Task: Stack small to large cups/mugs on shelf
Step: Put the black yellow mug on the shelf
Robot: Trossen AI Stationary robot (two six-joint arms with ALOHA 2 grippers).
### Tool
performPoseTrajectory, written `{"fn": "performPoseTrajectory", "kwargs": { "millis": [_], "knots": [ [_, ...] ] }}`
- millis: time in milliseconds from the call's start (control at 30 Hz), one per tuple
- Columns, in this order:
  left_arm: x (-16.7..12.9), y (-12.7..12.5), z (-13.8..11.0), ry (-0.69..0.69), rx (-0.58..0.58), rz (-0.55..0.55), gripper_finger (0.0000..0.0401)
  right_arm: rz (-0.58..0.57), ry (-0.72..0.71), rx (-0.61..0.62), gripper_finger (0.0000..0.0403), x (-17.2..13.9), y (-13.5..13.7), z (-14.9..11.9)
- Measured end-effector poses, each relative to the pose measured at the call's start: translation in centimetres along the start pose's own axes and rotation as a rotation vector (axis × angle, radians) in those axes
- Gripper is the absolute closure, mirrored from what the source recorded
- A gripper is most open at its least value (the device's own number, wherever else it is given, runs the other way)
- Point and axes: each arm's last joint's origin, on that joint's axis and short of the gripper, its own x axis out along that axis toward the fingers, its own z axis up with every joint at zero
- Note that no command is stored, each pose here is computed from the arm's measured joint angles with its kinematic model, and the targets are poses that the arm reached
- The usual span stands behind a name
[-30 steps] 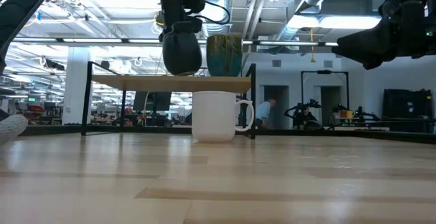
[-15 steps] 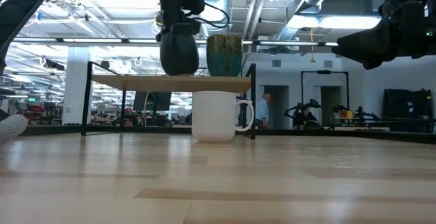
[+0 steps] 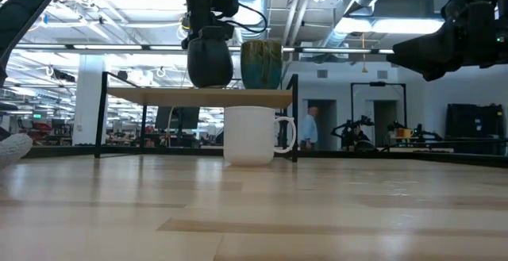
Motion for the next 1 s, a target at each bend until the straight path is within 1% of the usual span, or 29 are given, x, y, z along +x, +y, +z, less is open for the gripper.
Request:
{"fn": "performPoseTrajectory", "kwargs": {
  "millis": [567,733,900,1000],
  "knots": [
    [0.0,-0.1,-0.1,0.017,-0.008,0.014,0.0389,0.0,0.0,0.0,0.0158,0.0,0.0,0.0],
    [1.3,-0.8,0.4,0.055,0.024,0.002,0.0389,0.001,0.0,0.0,0.0158,0.0,0.0,0.0],
    [1.8,-1.0,0.8,0.051,0.065,0.012,0.0389,0.005,0.0,0.0,0.0158,0.0,0.0,0.0],
    [1.6,-0.8,0.8,0.055,0.056,0.019,0.0389,0.005,0.0,0.0,0.0158,0.0,0.0,0.0]
  ]
}}
